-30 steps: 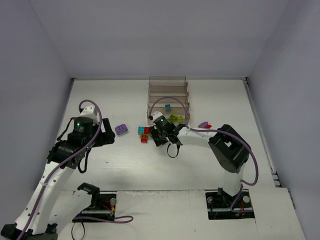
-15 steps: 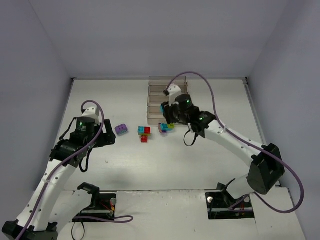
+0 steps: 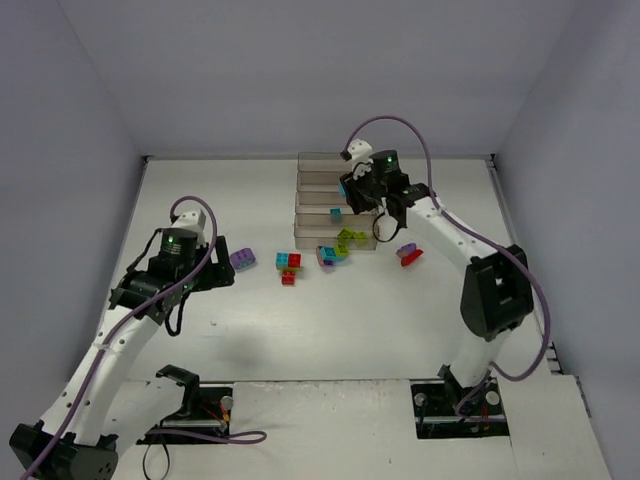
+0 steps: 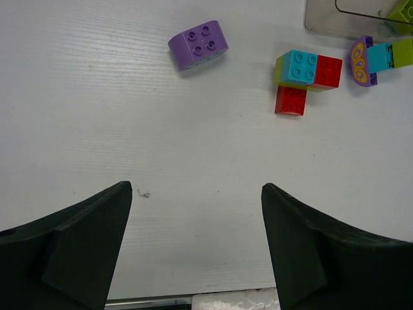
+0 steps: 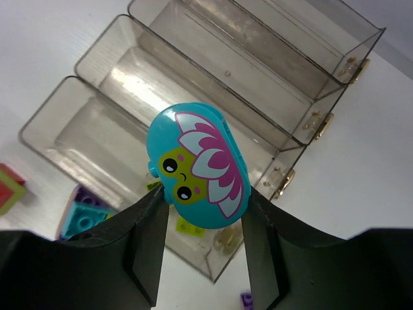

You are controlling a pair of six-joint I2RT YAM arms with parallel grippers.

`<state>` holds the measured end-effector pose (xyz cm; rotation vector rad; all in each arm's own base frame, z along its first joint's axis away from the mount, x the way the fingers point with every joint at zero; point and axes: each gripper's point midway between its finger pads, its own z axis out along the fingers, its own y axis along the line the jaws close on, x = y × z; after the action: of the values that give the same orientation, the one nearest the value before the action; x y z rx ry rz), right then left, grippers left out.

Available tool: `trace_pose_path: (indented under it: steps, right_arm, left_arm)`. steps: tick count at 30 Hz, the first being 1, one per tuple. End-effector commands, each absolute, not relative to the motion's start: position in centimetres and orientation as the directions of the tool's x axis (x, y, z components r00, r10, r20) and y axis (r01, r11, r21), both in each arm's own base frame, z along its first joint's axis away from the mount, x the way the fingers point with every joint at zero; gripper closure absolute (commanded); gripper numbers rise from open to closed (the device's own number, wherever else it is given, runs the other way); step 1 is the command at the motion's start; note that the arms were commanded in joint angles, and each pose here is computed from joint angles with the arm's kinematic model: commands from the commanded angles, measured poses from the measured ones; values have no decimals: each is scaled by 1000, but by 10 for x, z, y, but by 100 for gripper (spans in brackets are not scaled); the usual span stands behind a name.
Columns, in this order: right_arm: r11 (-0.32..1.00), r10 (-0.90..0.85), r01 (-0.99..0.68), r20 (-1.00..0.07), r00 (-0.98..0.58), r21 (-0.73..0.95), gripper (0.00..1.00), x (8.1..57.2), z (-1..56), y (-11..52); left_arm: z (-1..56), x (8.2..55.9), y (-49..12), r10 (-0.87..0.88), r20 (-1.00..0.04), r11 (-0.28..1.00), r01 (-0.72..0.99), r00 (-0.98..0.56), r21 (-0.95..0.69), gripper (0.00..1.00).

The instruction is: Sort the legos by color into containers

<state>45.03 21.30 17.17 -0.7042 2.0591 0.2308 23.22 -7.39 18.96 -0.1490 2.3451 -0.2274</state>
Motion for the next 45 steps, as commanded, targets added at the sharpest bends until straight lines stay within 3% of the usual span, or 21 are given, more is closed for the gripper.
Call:
trace_pose_path:
  steps: [1, 14, 21, 28, 33, 43, 45]
  right_arm:
    - [789, -437, -598, -813, -384, -141, 97, 479, 170, 212]
    - [789, -463, -601, -767, -445, -128, 80, 515, 117, 211]
    - [796, -462, -586, -776, -430, -149, 46, 520, 127, 209]
    - [810, -438, -569, -789, -430, -140, 39, 511, 147, 205]
    - [866, -320, -493, -851, -417, -85, 39, 487, 204, 196]
    - [913, -36, -379, -894, -446, 153, 37, 389, 261, 171]
    - [912, -19, -370, -880, -475, 180, 36, 371, 249, 167]
  left_arm:
    - [209, 248, -79, -170, -740, 976, -7, -651, -218, 25]
    - [200, 265, -80, -192, -723, 977, -58, -664, -206, 25]
    - [195, 277, -82, -231, -704, 970, -106, -672, -216, 25]
    - [182, 293, -82, -316, -664, 949, -218, -677, -229, 17]
    - [181, 310, -81, -369, -670, 929, -284, -644, -238, 14]
    - [134, 355, -96, -416, -613, 907, -358, -672, -222, 14]
    - [124, 365, -99, -420, -604, 904, -372, -677, -212, 14]
